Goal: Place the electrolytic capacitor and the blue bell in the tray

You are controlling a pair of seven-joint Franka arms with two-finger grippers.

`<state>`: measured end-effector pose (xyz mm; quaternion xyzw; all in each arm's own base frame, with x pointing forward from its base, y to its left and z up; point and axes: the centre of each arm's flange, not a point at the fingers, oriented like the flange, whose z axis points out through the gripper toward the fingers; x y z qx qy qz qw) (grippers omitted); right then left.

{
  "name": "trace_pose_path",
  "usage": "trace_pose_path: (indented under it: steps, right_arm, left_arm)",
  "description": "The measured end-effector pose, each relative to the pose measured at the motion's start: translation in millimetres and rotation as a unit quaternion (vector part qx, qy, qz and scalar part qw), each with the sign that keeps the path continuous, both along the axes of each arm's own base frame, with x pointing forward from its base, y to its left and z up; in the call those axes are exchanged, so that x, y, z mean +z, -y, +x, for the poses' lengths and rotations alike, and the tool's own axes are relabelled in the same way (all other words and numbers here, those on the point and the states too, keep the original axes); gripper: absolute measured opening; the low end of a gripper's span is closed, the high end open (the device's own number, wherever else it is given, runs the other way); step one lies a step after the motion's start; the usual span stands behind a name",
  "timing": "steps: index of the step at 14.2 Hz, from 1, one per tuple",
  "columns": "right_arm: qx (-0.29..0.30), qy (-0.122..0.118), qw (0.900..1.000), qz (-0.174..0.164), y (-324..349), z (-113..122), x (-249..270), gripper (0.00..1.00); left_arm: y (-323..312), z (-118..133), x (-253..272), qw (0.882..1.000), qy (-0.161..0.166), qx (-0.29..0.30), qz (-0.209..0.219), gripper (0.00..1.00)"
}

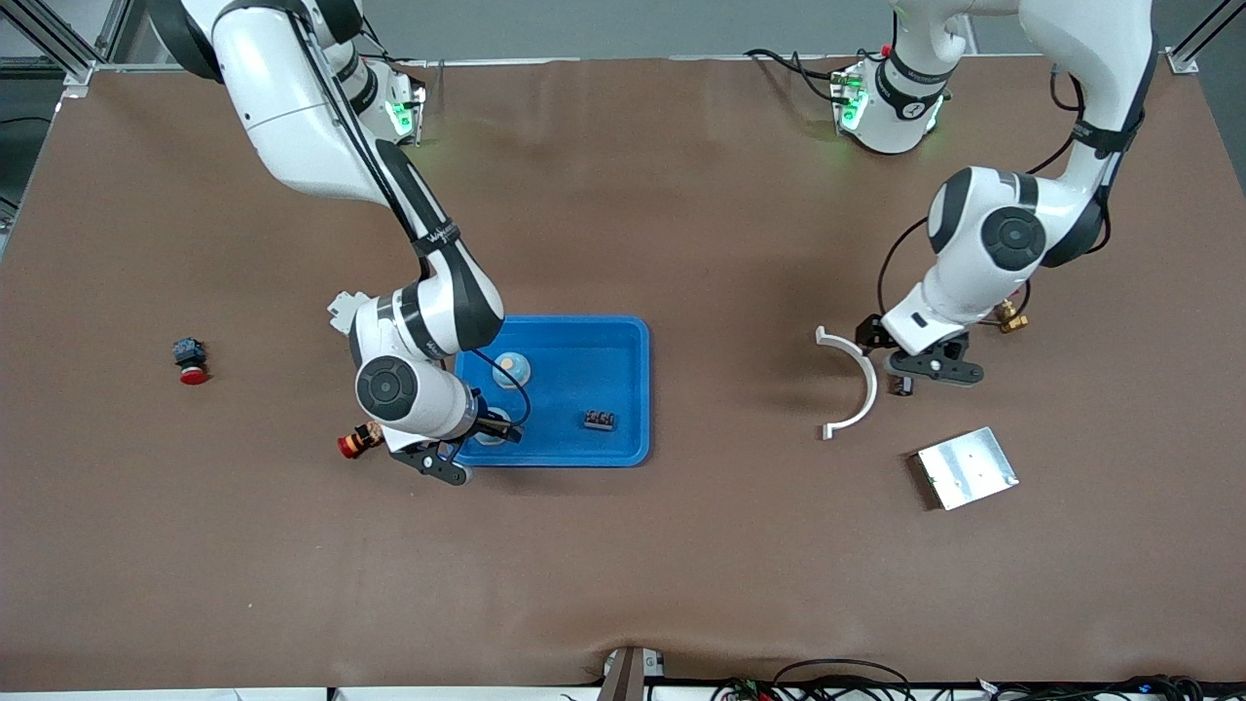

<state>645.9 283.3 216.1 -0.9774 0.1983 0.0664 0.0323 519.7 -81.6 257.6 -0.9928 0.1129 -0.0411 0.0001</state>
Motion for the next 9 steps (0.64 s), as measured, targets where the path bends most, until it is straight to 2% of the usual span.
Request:
trace_pose_path:
  steps: [2, 6, 9]
  right_arm:
    - [-0.001, -0.001, 1.0, 0.0, 2.0, 0.9, 0.6, 1.0]
    - [0.008, -0.024, 1.0, -0.007, 1.2, -4.8, 6.9, 1.0]
    - [0.034, -0.037, 0.999, 0.001, 68.6, 15.7, 75.1, 1.0]
  left_arm:
    - [-31.2, -4.1, -10.2, 1.0, 0.001, -0.017, 0.002, 1.0]
    - [-52.8, -2.0, -21.9, 1.0, 0.009, -0.025, 0.001, 1.0]
    - [-48.2, -2.5, -45.5, 0.999, 0.017, -0.027, -0.006, 1.0]
